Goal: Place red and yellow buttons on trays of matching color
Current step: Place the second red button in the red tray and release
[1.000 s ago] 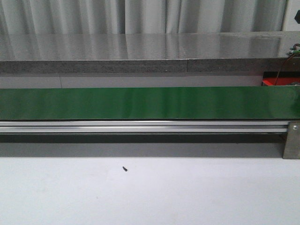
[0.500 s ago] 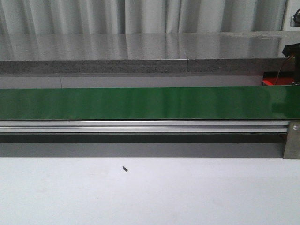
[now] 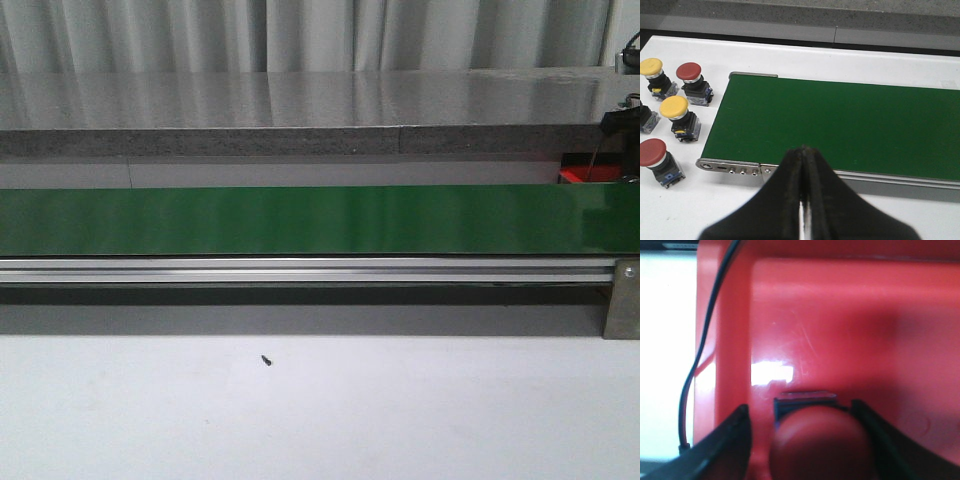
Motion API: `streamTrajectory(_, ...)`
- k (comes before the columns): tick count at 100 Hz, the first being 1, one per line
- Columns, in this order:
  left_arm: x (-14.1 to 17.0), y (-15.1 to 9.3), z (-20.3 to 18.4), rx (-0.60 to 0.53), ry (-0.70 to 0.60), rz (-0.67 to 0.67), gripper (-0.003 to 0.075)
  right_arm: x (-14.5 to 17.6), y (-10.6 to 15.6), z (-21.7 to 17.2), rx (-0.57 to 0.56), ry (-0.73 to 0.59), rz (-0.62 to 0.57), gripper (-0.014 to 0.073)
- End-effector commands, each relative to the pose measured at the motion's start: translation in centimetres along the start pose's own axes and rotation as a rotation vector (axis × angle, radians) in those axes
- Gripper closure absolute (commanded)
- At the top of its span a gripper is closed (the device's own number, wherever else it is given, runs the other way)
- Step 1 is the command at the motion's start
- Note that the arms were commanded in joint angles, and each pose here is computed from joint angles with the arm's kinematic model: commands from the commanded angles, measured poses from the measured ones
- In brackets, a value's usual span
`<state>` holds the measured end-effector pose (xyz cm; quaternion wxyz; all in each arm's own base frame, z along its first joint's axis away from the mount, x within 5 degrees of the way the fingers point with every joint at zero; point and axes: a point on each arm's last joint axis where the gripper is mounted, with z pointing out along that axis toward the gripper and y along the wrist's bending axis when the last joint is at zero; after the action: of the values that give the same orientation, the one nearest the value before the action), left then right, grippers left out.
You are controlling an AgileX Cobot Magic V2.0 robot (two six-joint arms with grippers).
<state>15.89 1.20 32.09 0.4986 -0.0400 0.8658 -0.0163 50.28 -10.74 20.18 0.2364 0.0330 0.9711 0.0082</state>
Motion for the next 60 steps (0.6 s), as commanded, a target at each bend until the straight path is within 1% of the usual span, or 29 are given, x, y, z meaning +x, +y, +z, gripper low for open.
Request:
streamTrajectory(1, -1.4, -0.1, -0.5, 0.003, -0.09, -0.008, 0.074, -2.1, -0.1, -4.9, 0.025, -0.14, -0.008, 0.0057)
streamTrajectory(18, -1.4, -0.1, -0.5, 0.003, -0.09, -0.008, 0.074, -2.7, 0.0, -7.4, 0.035, -0.201, -0.009, 0.0047)
streamTrajectory(39, -1.4, -0.1, -0.5, 0.003, -0.09, -0.008, 0.074, -3.2, 0.6, -12.5, 0.028, -0.282, -0.008, 0.0047)
streamTrajectory(47, -1.4, -0.1, -0.5, 0.003, -0.09, -0.008, 0.074, -3.3, 1.3, -15.1, 0.005, -0.326, -0.005, 0.0047)
streamTrajectory(60, -1.4, -0.1, -0.5, 0.003, -0.09, -0.008, 0.074, -3.2, 3.4, -19.3, -0.027, -0.386, -0.032, 0.0047)
